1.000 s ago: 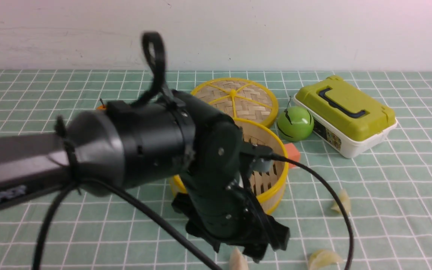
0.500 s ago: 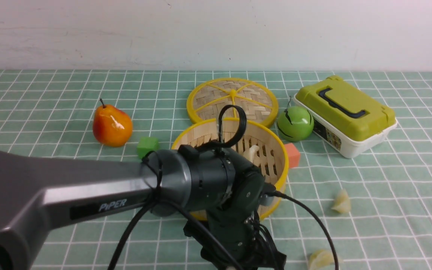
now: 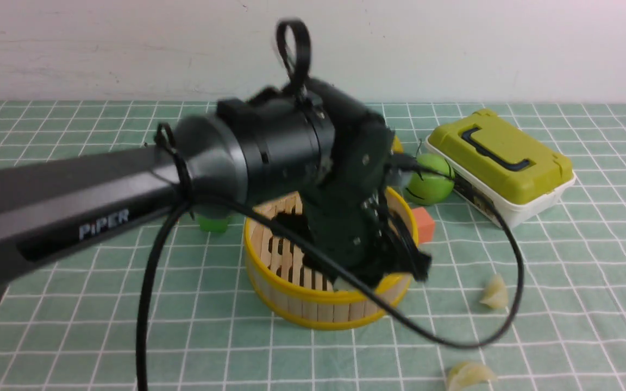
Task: Put the dumplings into the steamer on the table with the blue tablecloth.
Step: 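Place the dumpling into the bamboo steamer basket with the left gripper, then reach for and grasp a dumpling lying on the table beside the steamer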
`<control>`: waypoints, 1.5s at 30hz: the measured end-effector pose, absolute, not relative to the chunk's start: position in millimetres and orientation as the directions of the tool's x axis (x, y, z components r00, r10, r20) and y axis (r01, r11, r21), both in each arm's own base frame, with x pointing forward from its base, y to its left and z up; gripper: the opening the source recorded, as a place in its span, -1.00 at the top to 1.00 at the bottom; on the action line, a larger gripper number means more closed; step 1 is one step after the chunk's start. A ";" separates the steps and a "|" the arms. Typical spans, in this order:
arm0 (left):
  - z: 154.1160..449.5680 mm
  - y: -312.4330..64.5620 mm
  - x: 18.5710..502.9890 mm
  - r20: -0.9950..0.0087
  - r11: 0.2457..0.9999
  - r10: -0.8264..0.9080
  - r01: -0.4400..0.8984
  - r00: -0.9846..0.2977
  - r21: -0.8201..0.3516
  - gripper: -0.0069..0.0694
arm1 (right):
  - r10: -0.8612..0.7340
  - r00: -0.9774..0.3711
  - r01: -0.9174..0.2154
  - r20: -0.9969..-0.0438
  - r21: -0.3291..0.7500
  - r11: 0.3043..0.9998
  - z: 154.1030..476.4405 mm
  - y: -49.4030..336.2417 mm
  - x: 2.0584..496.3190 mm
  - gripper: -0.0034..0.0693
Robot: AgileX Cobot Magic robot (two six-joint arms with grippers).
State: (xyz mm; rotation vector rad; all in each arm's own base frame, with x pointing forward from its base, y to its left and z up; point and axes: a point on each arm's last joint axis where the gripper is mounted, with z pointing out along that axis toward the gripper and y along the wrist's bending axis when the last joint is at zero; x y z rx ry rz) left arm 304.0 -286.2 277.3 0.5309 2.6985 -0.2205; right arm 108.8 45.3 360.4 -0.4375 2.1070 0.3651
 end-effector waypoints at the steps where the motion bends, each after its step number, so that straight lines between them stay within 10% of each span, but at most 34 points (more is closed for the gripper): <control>1: 283.6 -281.7 313.0 -0.413 0.924 0.311 0.375 -0.856 -0.080 0.18 | -0.166 -0.512 -0.441 -0.843 0.091 0.893 360.4 45.3 108.8 0.72; 17: 209.1 -239.7 430.4 -0.421 0.984 0.097 0.151 -0.902 -0.097 0.18 | -0.139 -0.567 -0.416 -0.812 0.136 0.899 354.8 47.1 119.3 0.71; 25: 209.3 -241.5 431.9 -0.403 0.984 0.090 0.143 -0.911 -0.105 -0.22 | -0.153 -0.655 -0.398 -0.740 0.165 0.902 340.3 51.7 145.5 0.70; 31: 291.8 -232.4 415.1 -0.461 0.971 0.153 0.220 -0.874 -0.095 -0.25 | -0.170 -0.694 -0.399 -0.699 0.178 0.900 351.1 58.4 180.3 0.68; 38: 415.6 -193.4 344.0 -0.604 0.945 0.185 0.310 -0.776 -0.109 0.38 | -0.182 -0.811 -0.363 -0.556 0.233 0.902 335.6 70.5 244.1 0.63; 45: 428.5 -152.6 267.0 -0.575 0.939 0.190 0.318 -0.796 -0.130 0.86 | -0.133 -0.907 -0.235 -0.400 0.216 0.948 271.4 73.2 302.9 0.21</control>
